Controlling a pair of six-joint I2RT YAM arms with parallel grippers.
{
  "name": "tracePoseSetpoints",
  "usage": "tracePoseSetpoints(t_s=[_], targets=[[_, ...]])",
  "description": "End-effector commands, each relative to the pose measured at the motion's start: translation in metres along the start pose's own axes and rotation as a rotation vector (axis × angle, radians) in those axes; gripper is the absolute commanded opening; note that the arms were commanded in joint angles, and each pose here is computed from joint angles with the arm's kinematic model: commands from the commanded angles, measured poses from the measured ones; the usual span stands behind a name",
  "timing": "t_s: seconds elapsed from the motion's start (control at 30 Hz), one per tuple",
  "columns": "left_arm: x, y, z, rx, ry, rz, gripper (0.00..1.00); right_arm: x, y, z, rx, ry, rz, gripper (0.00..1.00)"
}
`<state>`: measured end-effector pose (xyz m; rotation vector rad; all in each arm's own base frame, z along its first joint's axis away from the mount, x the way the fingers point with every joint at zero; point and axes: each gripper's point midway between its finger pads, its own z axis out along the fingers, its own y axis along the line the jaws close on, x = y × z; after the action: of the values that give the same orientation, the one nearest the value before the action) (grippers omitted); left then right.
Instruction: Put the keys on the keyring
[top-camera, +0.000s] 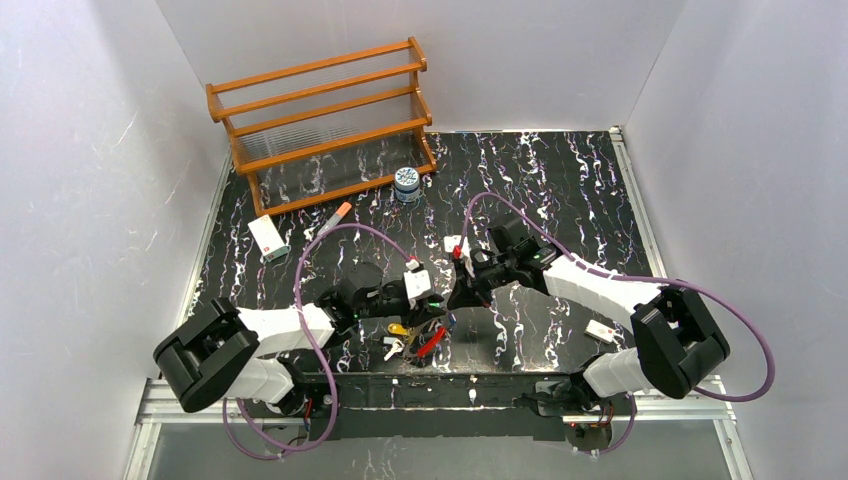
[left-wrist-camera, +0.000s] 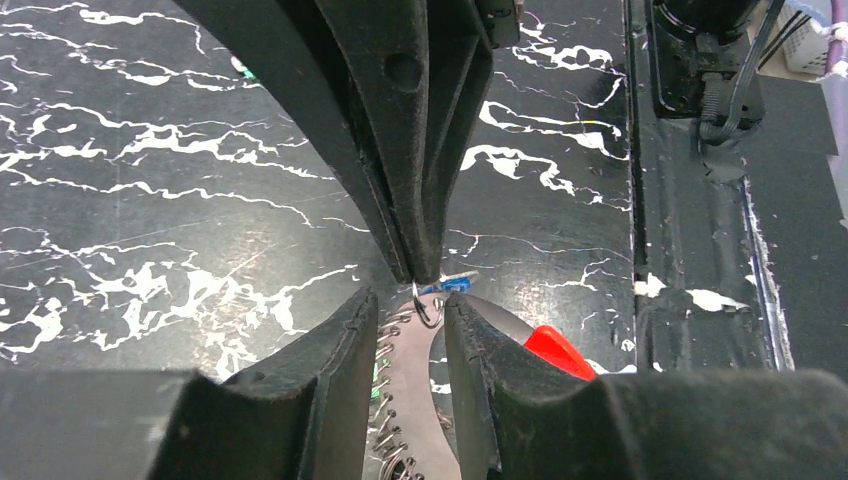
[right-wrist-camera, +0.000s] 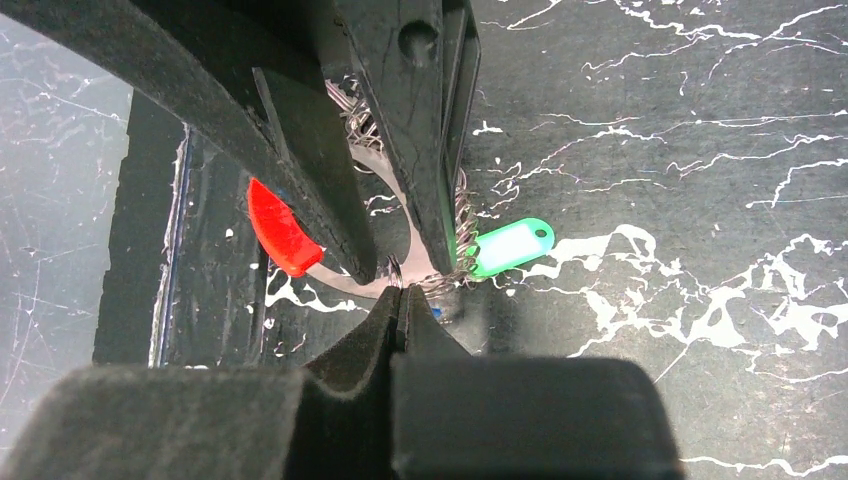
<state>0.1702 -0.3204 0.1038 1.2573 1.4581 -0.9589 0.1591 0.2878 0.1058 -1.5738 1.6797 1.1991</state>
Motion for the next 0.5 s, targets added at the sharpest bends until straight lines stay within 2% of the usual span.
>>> tracePoseSetpoints(t_s=[0.0,0.1,0.27,0.47], targets=[[-0.0128,-0.0056,0.0074,0.046,-0.028,0.000,0.30,-0.0184,-0.0025,0.0000,-0.003,-0.025,-0.050,0.01],[-0.0130,-0.0037,0.0080,0.035,-0.028,0.000,0.27,-0.0189,-0.0010,-0.0001,-0.005,-0.024,-0.050,0.01],[-0.0082,-0.0027,0.0090,0.029,-0.015,-0.001,0.12,-0.0202,-0.0004,-0.0007,-0.003,-0.026,-0.057,0.01],[-0.0071,-0.0026,0.0103,0.031,-0.011,-0.007,0.00,-0.0237,-0.0016,-0.0018,0.005,-0.033,-0.064,0.01]])
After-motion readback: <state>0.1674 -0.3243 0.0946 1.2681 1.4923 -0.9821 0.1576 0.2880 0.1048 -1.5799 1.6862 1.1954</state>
